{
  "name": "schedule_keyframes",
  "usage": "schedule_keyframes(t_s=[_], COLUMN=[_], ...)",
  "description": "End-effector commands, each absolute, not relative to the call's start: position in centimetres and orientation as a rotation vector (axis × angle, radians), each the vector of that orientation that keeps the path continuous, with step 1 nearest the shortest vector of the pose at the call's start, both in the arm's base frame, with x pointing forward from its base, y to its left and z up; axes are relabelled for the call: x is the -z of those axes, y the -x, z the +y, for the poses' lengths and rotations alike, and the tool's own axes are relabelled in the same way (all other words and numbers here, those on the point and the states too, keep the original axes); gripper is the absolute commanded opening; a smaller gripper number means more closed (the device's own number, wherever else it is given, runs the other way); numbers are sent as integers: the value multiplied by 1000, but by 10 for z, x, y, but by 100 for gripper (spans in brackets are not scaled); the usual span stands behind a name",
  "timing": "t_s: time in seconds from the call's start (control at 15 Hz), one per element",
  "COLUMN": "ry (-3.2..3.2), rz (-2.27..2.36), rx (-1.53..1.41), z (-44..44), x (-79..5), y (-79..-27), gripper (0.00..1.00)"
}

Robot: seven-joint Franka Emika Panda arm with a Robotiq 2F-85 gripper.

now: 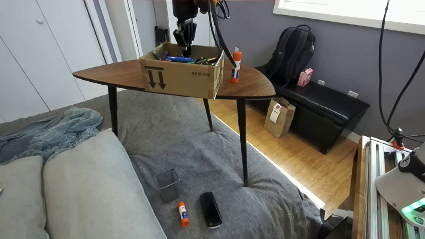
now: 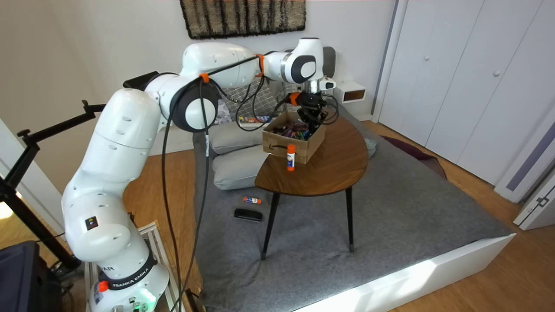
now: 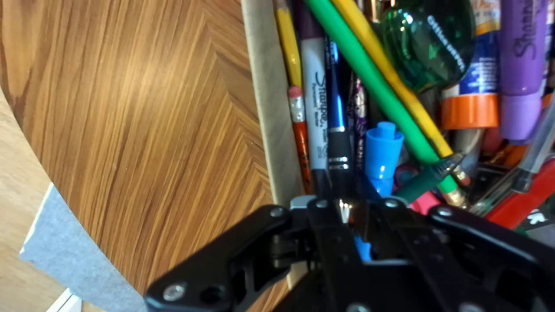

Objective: Pick up the black pen from the cardboard box and put it on the table

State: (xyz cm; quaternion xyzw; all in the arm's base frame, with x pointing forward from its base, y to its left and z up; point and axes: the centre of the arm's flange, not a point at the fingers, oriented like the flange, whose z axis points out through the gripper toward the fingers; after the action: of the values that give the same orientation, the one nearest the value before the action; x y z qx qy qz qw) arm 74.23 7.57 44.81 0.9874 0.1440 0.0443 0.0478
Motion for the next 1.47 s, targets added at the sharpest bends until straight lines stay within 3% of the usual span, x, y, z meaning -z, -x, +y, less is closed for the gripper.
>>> schedule_keyframes(t_s=[0.0,0.2,0.6,1.0,1.07,1.13,1.33,1.4], ry=[-3010,-3015,-3019,-3008,-3008,-3006,-3001,-2999], rz=[455,466,479,503,509,515,521,522], rx=[-134,-138,-145,-158,-159,-158,-158,-161], z=[76,78,80,80,81,81,82,83], x=[-448,-446,-444,-437,-437,-436,-435,-437], y=[-747,-749,-750,-755,-755,-756,-756,-755], gripper=[21,24,19,36,30,14,0,0])
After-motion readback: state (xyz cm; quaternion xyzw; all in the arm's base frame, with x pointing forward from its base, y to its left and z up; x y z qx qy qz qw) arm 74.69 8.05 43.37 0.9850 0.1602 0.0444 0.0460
